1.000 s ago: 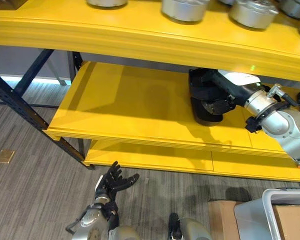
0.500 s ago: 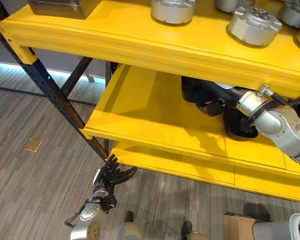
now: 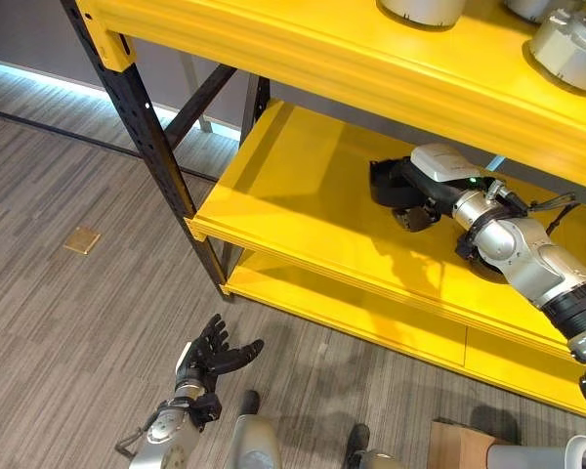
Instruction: Move parts from the plastic box to the shelf.
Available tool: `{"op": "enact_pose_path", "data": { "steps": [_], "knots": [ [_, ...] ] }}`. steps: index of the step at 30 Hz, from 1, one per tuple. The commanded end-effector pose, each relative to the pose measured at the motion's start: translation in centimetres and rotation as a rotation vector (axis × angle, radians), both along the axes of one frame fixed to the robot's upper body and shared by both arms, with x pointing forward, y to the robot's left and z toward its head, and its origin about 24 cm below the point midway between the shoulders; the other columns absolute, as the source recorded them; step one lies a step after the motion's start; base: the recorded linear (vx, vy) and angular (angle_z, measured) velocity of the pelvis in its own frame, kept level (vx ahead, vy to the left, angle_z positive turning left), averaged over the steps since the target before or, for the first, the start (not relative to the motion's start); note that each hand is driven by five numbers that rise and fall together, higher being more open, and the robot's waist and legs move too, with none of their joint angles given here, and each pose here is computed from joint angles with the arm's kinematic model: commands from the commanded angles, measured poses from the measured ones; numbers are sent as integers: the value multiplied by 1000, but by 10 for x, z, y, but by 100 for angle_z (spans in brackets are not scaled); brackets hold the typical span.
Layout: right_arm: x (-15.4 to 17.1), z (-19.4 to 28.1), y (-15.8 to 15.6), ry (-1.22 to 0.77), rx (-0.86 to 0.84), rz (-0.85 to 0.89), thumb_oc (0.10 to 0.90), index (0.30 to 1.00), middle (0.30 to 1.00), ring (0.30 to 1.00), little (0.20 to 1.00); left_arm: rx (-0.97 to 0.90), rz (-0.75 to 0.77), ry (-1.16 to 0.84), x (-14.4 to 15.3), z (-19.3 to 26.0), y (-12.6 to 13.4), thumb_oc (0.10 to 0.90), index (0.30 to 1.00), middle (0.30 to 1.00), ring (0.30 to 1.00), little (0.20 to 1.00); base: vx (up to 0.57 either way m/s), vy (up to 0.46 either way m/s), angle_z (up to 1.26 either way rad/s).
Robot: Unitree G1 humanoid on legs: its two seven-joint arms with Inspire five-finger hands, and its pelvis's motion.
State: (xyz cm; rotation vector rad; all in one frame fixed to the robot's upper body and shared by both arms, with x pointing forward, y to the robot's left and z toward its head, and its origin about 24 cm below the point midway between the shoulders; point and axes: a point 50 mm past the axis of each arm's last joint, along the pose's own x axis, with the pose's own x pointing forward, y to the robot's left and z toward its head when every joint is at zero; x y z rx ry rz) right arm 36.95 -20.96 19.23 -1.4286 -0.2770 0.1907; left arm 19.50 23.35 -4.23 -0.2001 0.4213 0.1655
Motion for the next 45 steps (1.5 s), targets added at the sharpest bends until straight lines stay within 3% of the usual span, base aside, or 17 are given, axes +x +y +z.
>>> {"op": "enact_pose_path", "data": {
  "steps": [1, 23, 32, 45],
  "knots": [
    [8, 75, 10, -275, 3, -2, 400, 300, 300, 300, 300, 40, -90, -217, 25, 40, 0, 900, 1000, 1000, 1000, 1000, -37, 2, 7],
    [30, 62, 1, -243, 78, -158, 400, 300, 300, 300, 300, 23, -75, -263, 37, 47, -5, 900, 1000, 1000, 1000, 1000, -17, 3, 1],
    [31, 68, 12, -259, 64, -124, 400, 300, 300, 300, 300, 18, -59, -261, 37, 47, -3, 900, 1000, 1000, 1000, 1000, -7, -2, 4],
    [22, 86, 49, -287, 10, 56, 400, 300, 300, 300, 300, 27, -46, -249, 34, 46, 4, 900, 1000, 1000, 1000, 1000, 0, -4, 4]
  ]
}}
